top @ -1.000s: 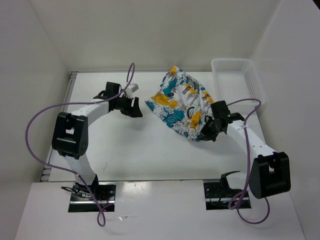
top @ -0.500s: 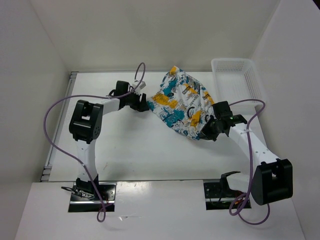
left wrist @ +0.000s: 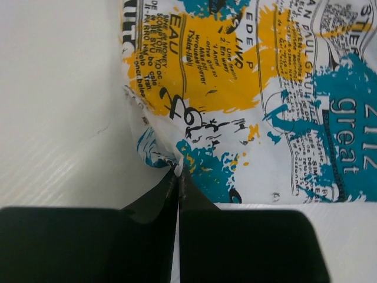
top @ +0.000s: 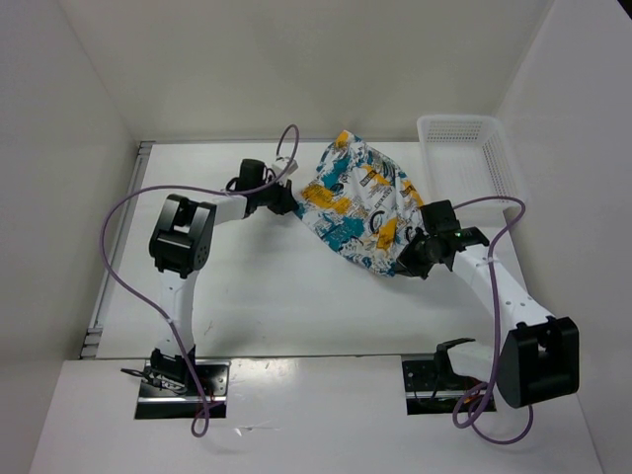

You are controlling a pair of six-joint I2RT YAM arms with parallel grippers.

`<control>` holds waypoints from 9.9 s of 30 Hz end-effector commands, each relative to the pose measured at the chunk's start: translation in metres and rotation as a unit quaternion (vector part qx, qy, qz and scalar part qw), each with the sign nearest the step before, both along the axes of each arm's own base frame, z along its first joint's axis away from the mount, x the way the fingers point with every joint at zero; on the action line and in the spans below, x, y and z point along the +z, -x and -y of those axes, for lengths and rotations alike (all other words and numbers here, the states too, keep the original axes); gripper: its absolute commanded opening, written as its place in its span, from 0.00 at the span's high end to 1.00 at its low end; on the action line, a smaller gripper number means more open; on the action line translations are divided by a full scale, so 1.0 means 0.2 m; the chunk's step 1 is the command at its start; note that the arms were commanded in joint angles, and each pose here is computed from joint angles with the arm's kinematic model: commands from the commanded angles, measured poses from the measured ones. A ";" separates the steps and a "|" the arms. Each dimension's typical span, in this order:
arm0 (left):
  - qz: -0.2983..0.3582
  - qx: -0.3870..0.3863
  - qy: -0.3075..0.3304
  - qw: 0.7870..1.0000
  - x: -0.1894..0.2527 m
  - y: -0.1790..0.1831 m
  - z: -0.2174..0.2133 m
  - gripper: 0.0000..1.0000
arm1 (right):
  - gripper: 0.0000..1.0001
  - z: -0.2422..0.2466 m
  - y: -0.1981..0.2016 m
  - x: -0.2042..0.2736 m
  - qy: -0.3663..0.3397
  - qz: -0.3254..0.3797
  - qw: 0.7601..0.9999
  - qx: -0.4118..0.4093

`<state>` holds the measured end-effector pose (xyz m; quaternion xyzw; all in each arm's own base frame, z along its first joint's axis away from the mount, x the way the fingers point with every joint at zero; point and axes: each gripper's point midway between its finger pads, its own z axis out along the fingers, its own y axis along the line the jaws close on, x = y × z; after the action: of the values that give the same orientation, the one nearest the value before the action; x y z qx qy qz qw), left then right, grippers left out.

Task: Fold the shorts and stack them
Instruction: Flatten the shorts out, then fold the shorts

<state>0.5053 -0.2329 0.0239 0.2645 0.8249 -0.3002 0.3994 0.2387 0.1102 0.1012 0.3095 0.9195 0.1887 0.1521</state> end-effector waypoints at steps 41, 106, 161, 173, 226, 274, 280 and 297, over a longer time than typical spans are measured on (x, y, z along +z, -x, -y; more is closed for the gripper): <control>-0.235 0.226 -0.021 0.945 0.03 1.14 -0.98 0.19 | 0.19 -0.35 0.15 -0.24 -0.030 -0.063 0.993 0.091; 0.603 0.207 -0.058 0.769 3.48 1.23 -1.14 1.00 | 1.00 -0.18 0.14 1.96 -0.036 0.424 0.892 0.155; 0.065 0.184 0.040 0.980 1.14 1.01 -0.95 1.00 | 1.00 -0.24 -0.54 0.33 0.030 0.135 0.974 0.177; -0.078 0.311 -0.036 0.946 0.56 1.52 -1.07 0.16 | 0.20 -0.13 -0.14 0.02 0.030 0.028 0.988 0.150; -0.101 0.237 -0.084 0.963 0.62 0.64 -1.00 0.78 | 0.19 -0.20 -0.57 0.09 0.126 0.080 0.972 0.182; -0.196 0.284 -0.134 0.929 0.11 0.81 -1.17 0.78 | 1.00 -0.03 -0.67 -0.38 0.098 0.023 0.984 0.150; -0.213 0.280 -0.136 0.926 -0.03 0.82 -1.17 0.81 | 1.00 0.06 -0.69 -0.30 0.150 0.026 0.980 0.131; -0.188 0.146 -0.116 0.964 -0.10 0.81 -0.70 0.86 | 1.00 0.08 -0.83 0.23 0.237 0.091 0.960 0.119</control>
<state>0.3583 -0.0777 0.0174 0.1071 0.9430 -0.1635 0.2695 0.4032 0.0892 0.1038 0.1508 0.9575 0.0215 0.2450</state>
